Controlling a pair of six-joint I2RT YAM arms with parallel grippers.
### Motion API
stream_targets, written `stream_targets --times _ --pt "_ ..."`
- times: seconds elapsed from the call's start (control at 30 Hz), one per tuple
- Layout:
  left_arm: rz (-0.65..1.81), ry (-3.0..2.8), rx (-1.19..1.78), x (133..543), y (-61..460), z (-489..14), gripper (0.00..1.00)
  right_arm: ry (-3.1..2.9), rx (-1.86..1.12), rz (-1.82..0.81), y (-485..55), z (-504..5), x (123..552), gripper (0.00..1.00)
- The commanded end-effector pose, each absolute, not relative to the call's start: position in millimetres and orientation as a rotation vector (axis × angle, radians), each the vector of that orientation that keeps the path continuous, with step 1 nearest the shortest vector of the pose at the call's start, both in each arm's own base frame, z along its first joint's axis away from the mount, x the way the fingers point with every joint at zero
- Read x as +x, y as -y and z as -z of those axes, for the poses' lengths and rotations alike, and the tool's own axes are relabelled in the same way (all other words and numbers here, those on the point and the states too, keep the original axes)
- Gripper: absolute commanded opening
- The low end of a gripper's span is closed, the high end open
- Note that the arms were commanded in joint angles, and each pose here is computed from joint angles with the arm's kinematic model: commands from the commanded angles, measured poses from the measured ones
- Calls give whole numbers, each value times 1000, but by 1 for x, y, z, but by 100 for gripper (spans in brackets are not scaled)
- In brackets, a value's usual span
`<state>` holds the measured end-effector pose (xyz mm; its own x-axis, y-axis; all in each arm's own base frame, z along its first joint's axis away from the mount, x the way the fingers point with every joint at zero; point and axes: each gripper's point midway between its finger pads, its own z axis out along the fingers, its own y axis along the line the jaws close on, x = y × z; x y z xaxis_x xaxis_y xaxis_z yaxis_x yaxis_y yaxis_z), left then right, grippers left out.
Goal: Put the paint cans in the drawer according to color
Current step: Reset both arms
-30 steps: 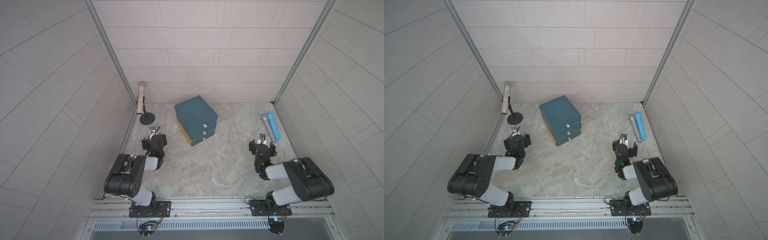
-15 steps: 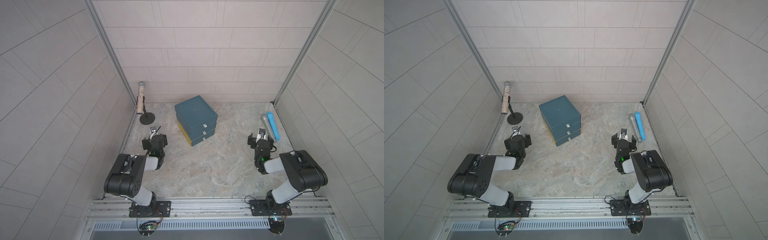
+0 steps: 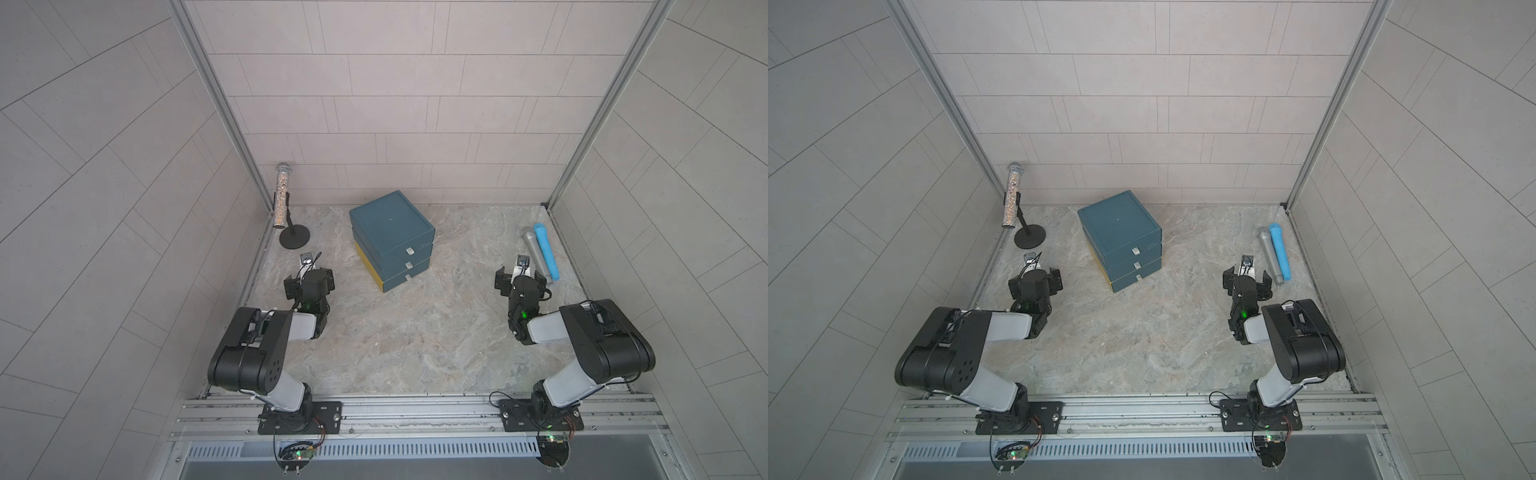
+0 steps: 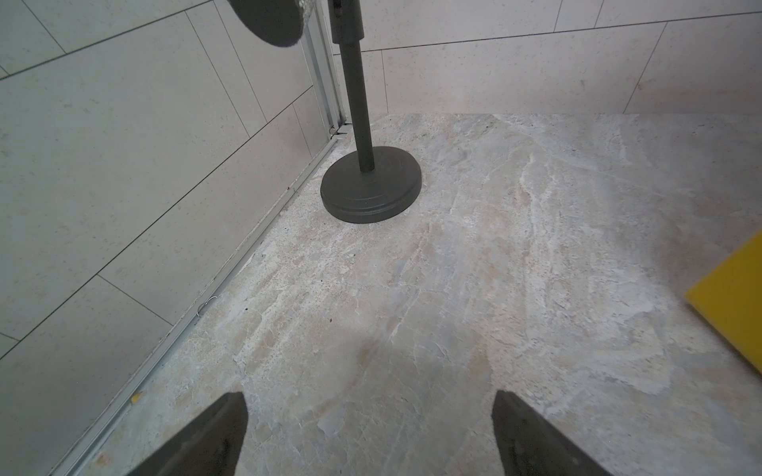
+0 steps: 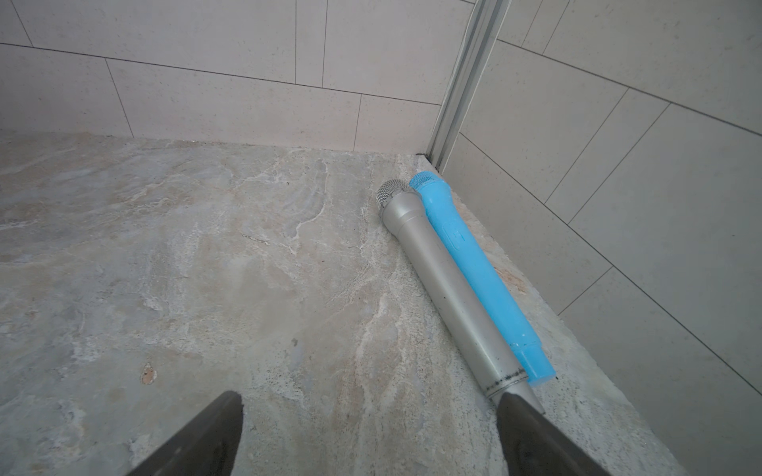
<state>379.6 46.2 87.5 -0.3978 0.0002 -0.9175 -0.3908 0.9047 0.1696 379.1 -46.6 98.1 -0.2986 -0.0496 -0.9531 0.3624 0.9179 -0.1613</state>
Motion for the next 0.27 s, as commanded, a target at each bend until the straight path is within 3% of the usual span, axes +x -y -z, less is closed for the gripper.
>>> stream_targets --times 0.0,0.23 --pt "-428 -1930 -295 382 -47 -93 100 -1835 251 420 49 -99 379 100" --pt "-428 -1929 -296 382 -47 -94 100 -1853 257 396 51 -97 382 100"
